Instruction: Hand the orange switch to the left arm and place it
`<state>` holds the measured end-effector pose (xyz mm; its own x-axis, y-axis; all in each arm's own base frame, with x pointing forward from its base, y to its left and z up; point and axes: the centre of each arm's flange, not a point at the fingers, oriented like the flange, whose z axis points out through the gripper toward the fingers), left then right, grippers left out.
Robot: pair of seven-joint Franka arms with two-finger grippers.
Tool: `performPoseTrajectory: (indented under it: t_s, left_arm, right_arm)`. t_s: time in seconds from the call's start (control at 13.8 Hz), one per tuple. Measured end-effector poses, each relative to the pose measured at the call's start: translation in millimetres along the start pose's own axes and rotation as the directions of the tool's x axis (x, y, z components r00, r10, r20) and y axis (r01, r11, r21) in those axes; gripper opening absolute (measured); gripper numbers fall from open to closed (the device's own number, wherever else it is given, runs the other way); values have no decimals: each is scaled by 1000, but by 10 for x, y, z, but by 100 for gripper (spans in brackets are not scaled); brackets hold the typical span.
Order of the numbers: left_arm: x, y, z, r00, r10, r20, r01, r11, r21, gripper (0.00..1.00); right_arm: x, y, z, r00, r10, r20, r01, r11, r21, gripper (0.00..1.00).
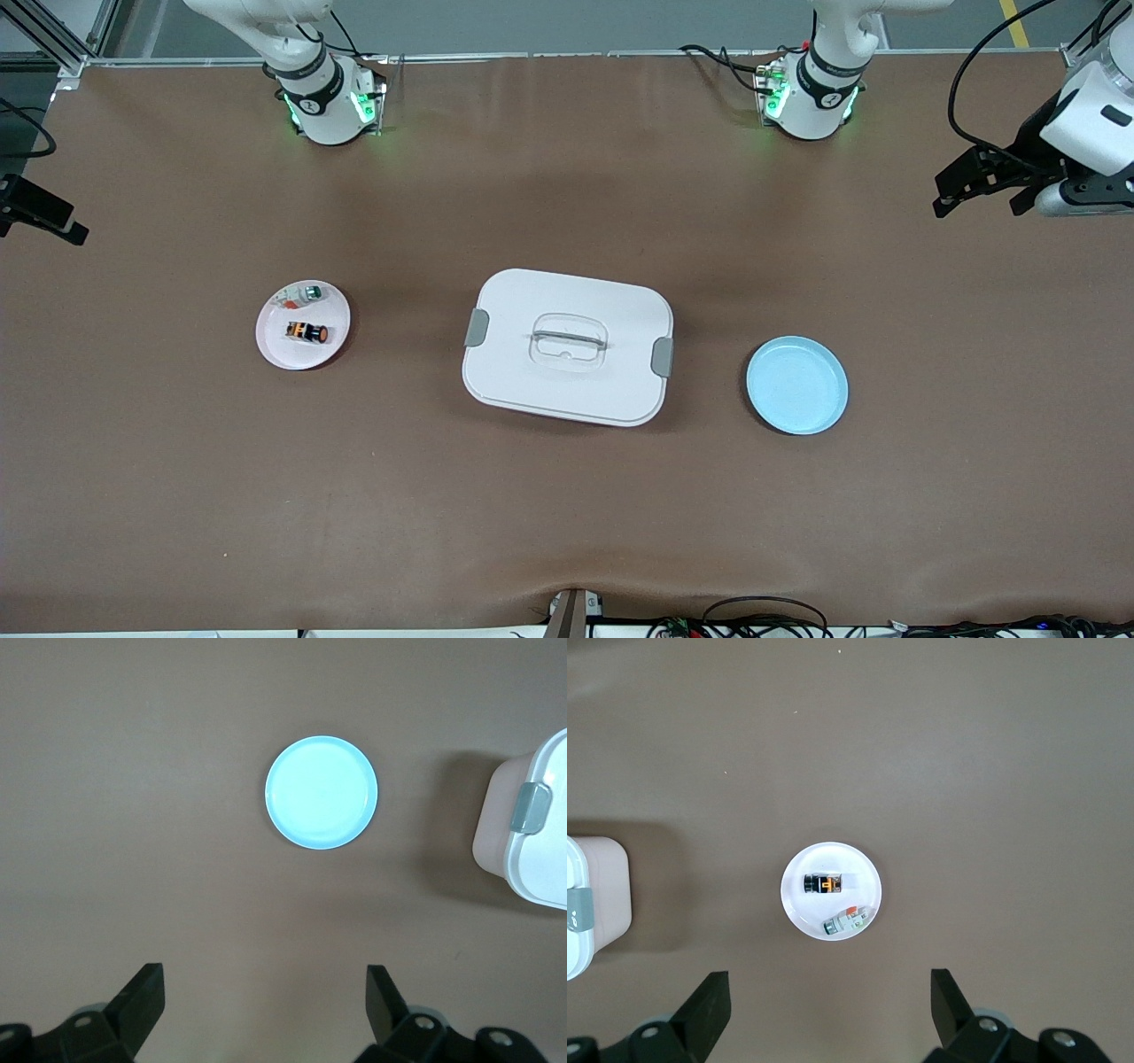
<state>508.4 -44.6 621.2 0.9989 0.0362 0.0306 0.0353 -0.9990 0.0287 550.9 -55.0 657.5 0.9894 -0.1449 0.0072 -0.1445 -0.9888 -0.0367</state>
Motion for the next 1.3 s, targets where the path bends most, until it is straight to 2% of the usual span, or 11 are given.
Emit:
performPoseTrajectory:
  t_s: [0.72, 0.94, 1.3]
  left_arm:
    - [3, 8, 11, 998, 61, 3, -61, 998, 0, 100]
    - [3, 8, 49, 998, 61, 21, -61, 998, 1, 100]
    - [2, 21, 69, 998, 63, 29, -63, 998, 2, 100]
  right_arm:
    - [60, 10, 173, 1000, 3, 29, -3, 1000, 0, 100]
    - [97, -20, 592, 997, 7, 73, -11, 999, 44, 100]
    - [39, -29, 1371, 998, 22, 55, -26, 998, 60, 100]
